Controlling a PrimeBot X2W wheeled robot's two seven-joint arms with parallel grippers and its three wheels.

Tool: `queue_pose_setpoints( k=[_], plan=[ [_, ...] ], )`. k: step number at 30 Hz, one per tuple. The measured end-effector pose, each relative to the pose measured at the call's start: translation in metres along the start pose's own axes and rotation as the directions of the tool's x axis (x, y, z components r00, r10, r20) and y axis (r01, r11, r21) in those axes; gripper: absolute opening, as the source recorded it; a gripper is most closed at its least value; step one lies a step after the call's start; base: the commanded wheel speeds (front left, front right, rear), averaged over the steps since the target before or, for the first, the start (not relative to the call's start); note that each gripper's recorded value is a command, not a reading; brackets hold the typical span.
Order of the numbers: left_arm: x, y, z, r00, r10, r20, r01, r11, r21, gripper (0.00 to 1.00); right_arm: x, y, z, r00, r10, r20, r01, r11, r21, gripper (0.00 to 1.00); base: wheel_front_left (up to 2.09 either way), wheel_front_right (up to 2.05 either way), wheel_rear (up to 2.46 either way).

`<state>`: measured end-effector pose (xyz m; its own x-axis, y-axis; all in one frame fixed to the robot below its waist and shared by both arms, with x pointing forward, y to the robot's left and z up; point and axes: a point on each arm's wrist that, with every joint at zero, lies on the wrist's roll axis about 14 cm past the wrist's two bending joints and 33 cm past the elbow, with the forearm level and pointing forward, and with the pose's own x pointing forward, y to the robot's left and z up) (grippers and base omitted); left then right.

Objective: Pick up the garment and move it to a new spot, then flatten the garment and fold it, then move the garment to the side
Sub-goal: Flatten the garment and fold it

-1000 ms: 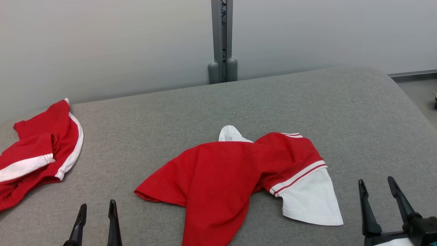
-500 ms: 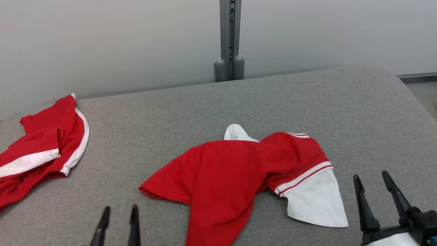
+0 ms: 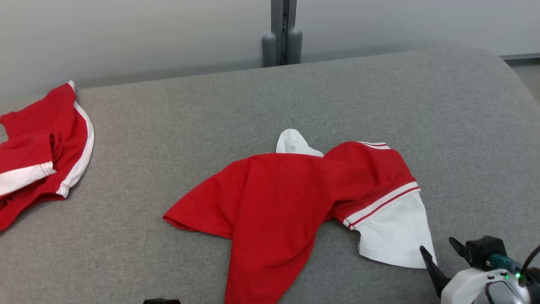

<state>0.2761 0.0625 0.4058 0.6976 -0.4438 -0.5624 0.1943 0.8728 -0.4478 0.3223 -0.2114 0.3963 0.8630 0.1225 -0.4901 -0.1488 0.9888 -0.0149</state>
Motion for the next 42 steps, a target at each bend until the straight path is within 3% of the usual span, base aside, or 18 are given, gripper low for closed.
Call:
queue_pose_setpoints(
  k=[9,26,27,28,29,30,37,42],
  plan=[
    [0.022,0.004,-0.032,0.984,-0.028,-0.175,0.018,0.998,-0.059,1.0,0.044,0.02,-0.012,0.996,0.047,-0.07,-0.045,0.998,0.032,1.0,0.0,0.0,0.0],
    [0.045,-0.018,-0.052,0.964,-0.129,-0.233,0.107,0.989,-0.105,1.0,0.057,0.029,-0.023,0.993,0.067,-0.096,-0.06,0.996,0.065,1.0,0.0,0.0,0.0],
    [0.046,-0.019,-0.052,0.963,-0.132,-0.233,0.11,0.989,-0.103,0.87,0.057,0.029,-0.024,0.993,0.068,-0.099,-0.062,0.996,0.066,0.8,0.0,0.0,0.0],
    [0.048,-0.02,-0.052,0.965,-0.132,-0.228,0.112,0.989,-0.101,0.39,0.057,0.03,-0.024,0.993,0.068,-0.1,-0.062,0.996,0.07,0.48,0.0,0.0,0.0],
    [0.05,-0.02,-0.052,0.966,-0.131,-0.222,0.111,0.989,-0.101,0.0,0.058,0.031,-0.023,0.992,0.071,-0.1,-0.064,0.995,0.072,0.31,0.0,0.0,0.0],
    [0.051,-0.02,-0.053,0.968,-0.13,-0.217,0.111,0.989,-0.1,0.0,0.058,0.032,-0.023,0.992,0.075,-0.098,-0.068,0.995,0.075,0.0,0.0,0.0,0.0],
    [0.055,-0.031,-0.046,0.968,-0.18,-0.175,0.153,0.976,-0.156,0.0,0.058,0.044,-0.01,0.995,0.098,-0.033,-0.091,0.982,0.168,0.0,0.0,0.0,0.0],
    [0.036,-0.063,0.011,0.95,-0.312,0.015,0.306,0.918,-0.252,0.0,0.048,0.048,0.039,0.982,0.112,0.151,-0.152,0.948,0.28,0.0,0.0,0.0,0.0]
  ],
)
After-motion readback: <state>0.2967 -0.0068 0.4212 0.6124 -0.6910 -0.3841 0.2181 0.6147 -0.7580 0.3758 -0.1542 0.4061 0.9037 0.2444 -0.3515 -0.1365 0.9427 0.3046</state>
